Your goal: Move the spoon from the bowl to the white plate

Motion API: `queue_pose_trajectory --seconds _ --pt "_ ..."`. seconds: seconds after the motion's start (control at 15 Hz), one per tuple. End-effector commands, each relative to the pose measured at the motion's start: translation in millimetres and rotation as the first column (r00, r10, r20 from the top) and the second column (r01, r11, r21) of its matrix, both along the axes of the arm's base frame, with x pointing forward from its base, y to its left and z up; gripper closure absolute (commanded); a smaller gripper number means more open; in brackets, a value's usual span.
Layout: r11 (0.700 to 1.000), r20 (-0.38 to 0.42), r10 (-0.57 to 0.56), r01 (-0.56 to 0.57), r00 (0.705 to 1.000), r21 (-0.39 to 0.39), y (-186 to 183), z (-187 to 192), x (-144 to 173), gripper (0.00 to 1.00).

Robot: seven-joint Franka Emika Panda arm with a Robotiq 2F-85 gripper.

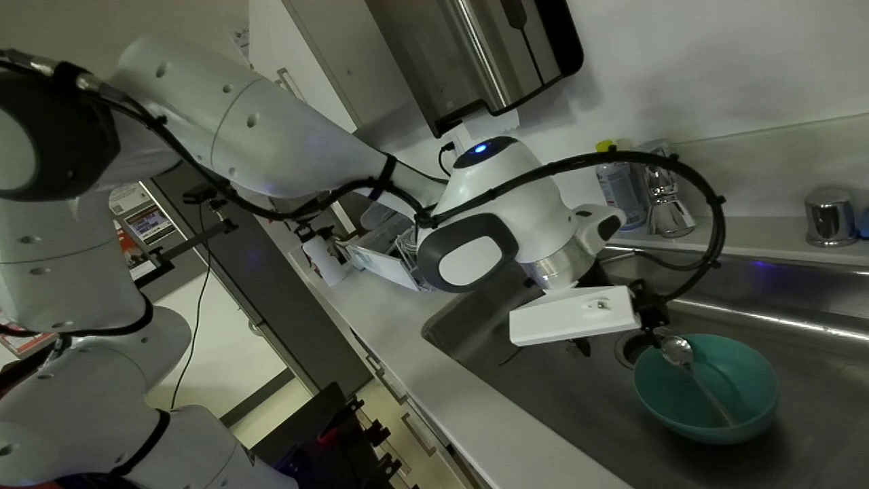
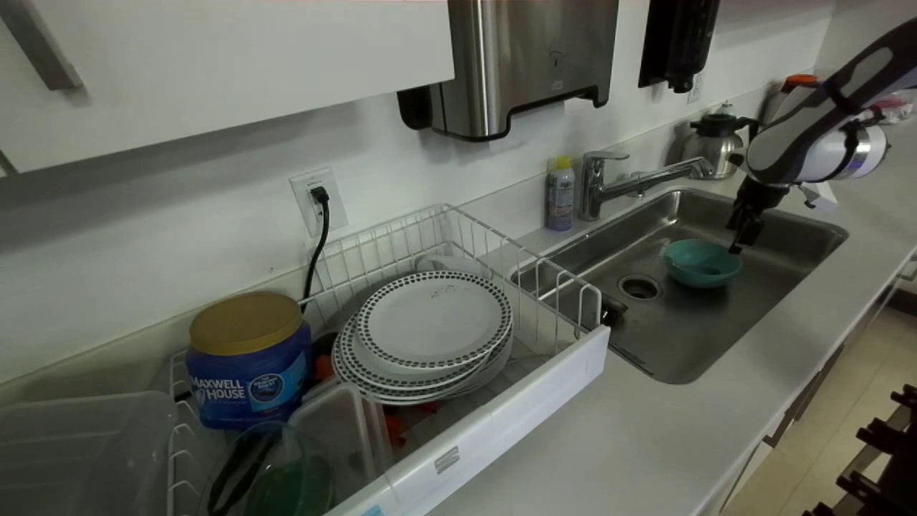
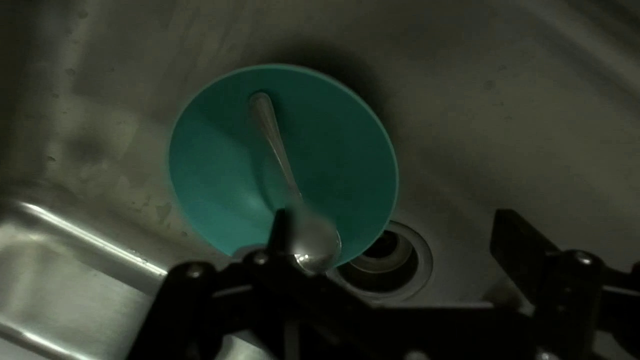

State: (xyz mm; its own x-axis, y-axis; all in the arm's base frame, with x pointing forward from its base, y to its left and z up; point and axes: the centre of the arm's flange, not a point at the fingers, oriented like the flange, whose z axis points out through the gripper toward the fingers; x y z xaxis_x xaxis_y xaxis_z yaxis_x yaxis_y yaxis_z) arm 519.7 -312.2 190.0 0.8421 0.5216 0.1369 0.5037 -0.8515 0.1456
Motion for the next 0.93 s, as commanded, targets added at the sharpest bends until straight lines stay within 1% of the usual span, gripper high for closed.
queue_pose_trajectory --seconds 0.0,0.33,0.67,0.87 --pt "0.993 -0.014 0.100 -0.099 0.995 0.065 -32.5 -12.1 23.2 0.00" --pt "0.971 -0.006 0.215 -0.213 0.977 0.109 -55.7 -24.3 28.3 0.00" --pt "0.935 0.073 0.304 -0.312 0.950 0.168 -61.2 -42.4 35.5 0.00" --pt "0.924 0.105 0.328 -0.342 0.939 0.170 -61.8 -55.8 40.8 0.00"
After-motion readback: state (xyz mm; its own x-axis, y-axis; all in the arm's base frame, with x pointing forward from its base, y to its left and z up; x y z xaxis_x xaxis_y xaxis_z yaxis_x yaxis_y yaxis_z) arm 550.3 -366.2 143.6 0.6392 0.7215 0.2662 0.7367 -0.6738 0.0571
